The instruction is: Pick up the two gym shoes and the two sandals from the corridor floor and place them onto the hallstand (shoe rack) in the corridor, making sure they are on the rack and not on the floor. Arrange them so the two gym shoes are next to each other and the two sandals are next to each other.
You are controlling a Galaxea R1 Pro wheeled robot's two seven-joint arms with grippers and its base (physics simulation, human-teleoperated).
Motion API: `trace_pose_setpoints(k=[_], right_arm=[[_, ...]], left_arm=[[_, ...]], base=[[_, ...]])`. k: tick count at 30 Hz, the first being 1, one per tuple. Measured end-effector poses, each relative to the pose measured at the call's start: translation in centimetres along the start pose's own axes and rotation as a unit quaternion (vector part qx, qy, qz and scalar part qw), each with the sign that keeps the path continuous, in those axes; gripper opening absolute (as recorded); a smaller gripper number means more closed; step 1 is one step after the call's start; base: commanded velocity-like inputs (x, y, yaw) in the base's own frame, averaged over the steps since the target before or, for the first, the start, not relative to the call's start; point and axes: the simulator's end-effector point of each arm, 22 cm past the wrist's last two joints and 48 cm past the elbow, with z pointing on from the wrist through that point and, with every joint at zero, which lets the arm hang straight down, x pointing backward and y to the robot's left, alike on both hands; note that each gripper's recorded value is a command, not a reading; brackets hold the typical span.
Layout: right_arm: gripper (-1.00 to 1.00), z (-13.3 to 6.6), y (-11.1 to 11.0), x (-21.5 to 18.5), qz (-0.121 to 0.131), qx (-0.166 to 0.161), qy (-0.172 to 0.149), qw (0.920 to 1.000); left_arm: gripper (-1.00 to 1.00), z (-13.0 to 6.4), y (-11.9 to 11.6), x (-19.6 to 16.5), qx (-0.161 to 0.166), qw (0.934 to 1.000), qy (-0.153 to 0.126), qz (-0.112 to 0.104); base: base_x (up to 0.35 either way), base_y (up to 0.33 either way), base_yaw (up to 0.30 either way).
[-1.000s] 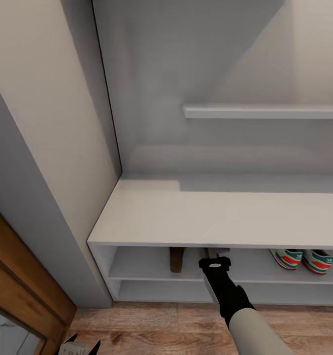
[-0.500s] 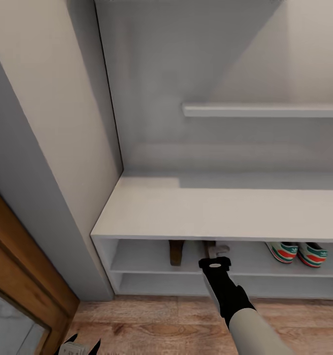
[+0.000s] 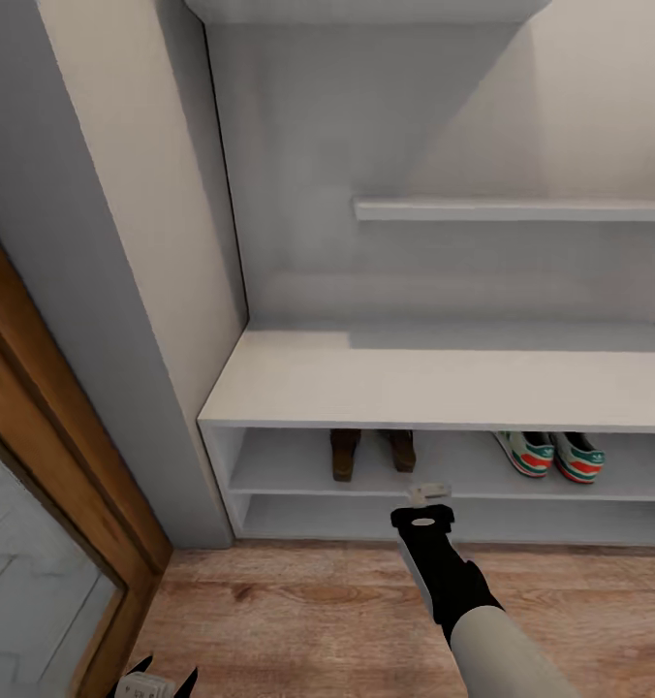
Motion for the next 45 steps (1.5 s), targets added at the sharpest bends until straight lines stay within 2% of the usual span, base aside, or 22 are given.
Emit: trace_pose_setpoints(k=[20, 31, 33, 34, 35, 42, 43, 44, 45], right_arm=[[1.0, 0.1, 0.1, 0.4, -0.002, -0.001, 0.004, 1.0], [1.0, 0.5, 1.6, 4.0, -0.013, -0.015, 0.027, 0.9994], [1.0, 0.8, 2.1, 5.1, -0.013, -0.021, 0.02, 0.9995], [1.0, 1.8, 0.5, 7.7, -0.017, -0.015, 0.01, 0.9997], [1.0, 1.9, 0.3, 8.7, -0.02, -0.015, 0.011, 0.9996], [1.0, 2.0, -0.4, 14.3, -0.03, -0.024, 0.013, 0.9992], [1.0, 2.1, -0.8, 14.9, -0.03, -0.023, 0.013, 0.9992], [1.0, 2.0, -2.8, 17.6, -0.027, -0.016, 0.01, 0.9995], [1.0, 1.9, -3.0, 18.0, -0.032, -0.016, 0.01, 0.9993]], left_arm=[[1.0, 0.0, 0.1, 0.0, -0.002, 1.0, 0.0, -0.001], [1.0, -0.1, 0.3, 0.0, -0.004, 1.0, 0.0, -0.002], [1.0, -0.1, 0.3, 0.0, -0.005, 1.0, 0.0, -0.003], [1.0, -0.1, 0.4, 0.0, -0.006, 1.0, 0.0, -0.003], [1.0, -0.1, 0.4, -0.1, -0.006, 1.0, -0.001, -0.003], [1.0, -0.2, 0.8, -0.1, -0.008, 1.0, -0.001, -0.002], [1.0, -0.2, 0.9, -0.1, -0.009, 1.0, -0.001, -0.002], [1.0, -0.2, 1.1, -0.2, -0.011, 0.9999, 0.0, -0.001], [1.0, -0.3, 1.2, -0.2, -0.011, 0.9999, -0.001, -0.001]], base=[[-0.328, -0.113, 0.0], [-0.276, -0.194, 0.0], [-0.265, -0.197, 0.0], [-0.263, -0.197, 0.0], [-0.263, -0.197, 0.0], [-0.263, -0.193, 0.0], [-0.171, -0.093, -0.052], [-0.144, -0.074, -0.068], [-0.115, -0.059, -0.081]])
